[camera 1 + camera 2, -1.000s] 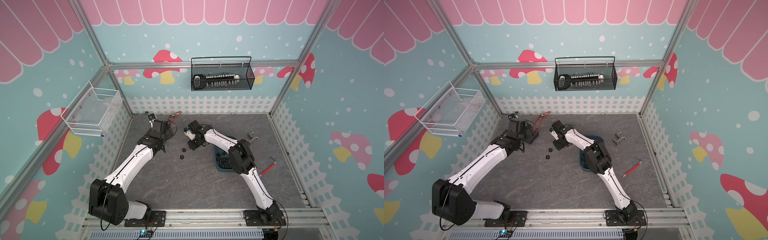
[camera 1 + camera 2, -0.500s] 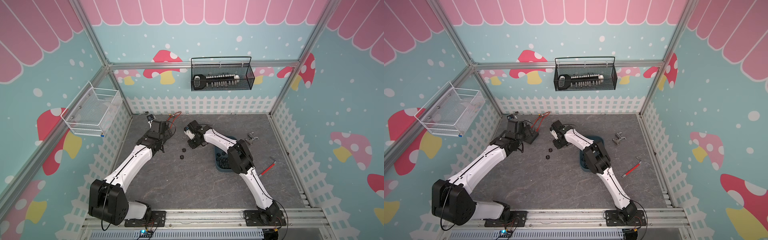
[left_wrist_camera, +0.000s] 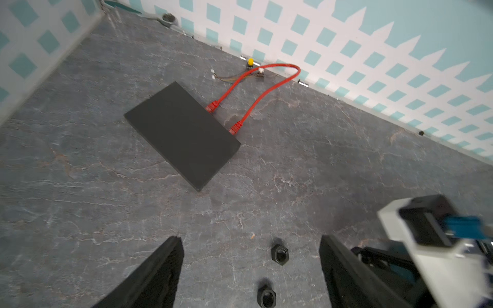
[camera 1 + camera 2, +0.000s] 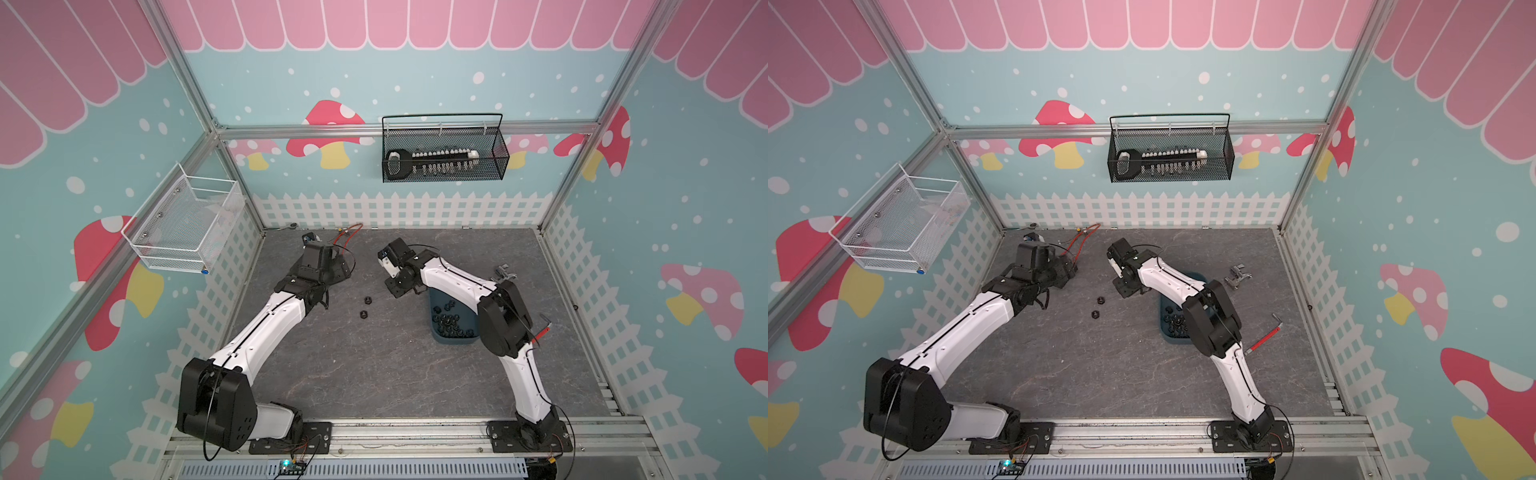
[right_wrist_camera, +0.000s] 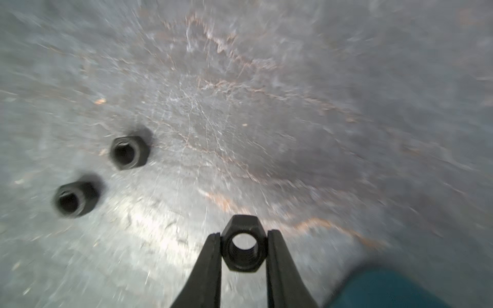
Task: Put the nuts on the desktop into the storage box
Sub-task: Pick up the nut from the center of the board, then place the nut in the storage box, then pick up the nut from the center of the board, then place the nut in the storage box.
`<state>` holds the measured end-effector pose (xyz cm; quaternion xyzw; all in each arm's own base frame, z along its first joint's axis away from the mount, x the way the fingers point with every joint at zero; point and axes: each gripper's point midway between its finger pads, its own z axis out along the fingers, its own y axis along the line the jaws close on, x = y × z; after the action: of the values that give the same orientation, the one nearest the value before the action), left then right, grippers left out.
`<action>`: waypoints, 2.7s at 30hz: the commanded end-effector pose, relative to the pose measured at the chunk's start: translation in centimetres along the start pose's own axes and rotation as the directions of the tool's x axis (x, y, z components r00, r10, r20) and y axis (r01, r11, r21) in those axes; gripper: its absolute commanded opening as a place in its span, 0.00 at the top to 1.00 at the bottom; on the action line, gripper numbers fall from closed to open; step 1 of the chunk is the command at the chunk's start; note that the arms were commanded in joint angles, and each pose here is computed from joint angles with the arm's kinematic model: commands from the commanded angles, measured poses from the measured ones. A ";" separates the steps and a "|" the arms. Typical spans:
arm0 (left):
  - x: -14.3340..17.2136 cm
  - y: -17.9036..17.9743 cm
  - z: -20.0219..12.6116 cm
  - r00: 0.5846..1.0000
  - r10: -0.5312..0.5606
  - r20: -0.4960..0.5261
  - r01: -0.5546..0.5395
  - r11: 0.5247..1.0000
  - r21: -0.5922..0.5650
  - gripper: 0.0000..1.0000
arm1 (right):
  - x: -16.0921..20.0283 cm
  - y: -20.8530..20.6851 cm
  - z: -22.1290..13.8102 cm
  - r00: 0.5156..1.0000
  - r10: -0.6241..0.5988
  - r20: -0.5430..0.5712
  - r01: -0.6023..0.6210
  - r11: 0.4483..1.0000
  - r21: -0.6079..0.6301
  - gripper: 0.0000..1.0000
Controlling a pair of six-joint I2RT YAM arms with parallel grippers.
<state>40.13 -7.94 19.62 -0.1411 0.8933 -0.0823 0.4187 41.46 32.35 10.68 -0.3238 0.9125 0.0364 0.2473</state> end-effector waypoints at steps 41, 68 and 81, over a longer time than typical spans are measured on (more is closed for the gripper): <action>16.0 -5.0 12.8 0.866 0.234 -0.441 -0.288 0.956 -0.058 0.44 | 12.2 -8.6 -8.8 0.948 0.288 0.138 -0.299 0.952 0.071 0.48; 11.5 -14.2 8.1 0.898 0.317 -0.307 -0.286 0.948 0.142 1.00 | 10.8 -0.8 -18.7 0.916 0.057 0.398 0.069 0.953 -0.296 0.35; 14.7 -25.8 1.3 0.862 0.440 -0.253 -0.309 0.850 0.426 1.00 | 10.2 -1.8 -24.3 0.848 0.076 0.524 0.057 0.971 -0.232 0.24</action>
<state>37.68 -35.40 13.80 0.1231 0.9350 -0.1642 0.2893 25.30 20.21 26.77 -0.3368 0.7930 0.2439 0.4452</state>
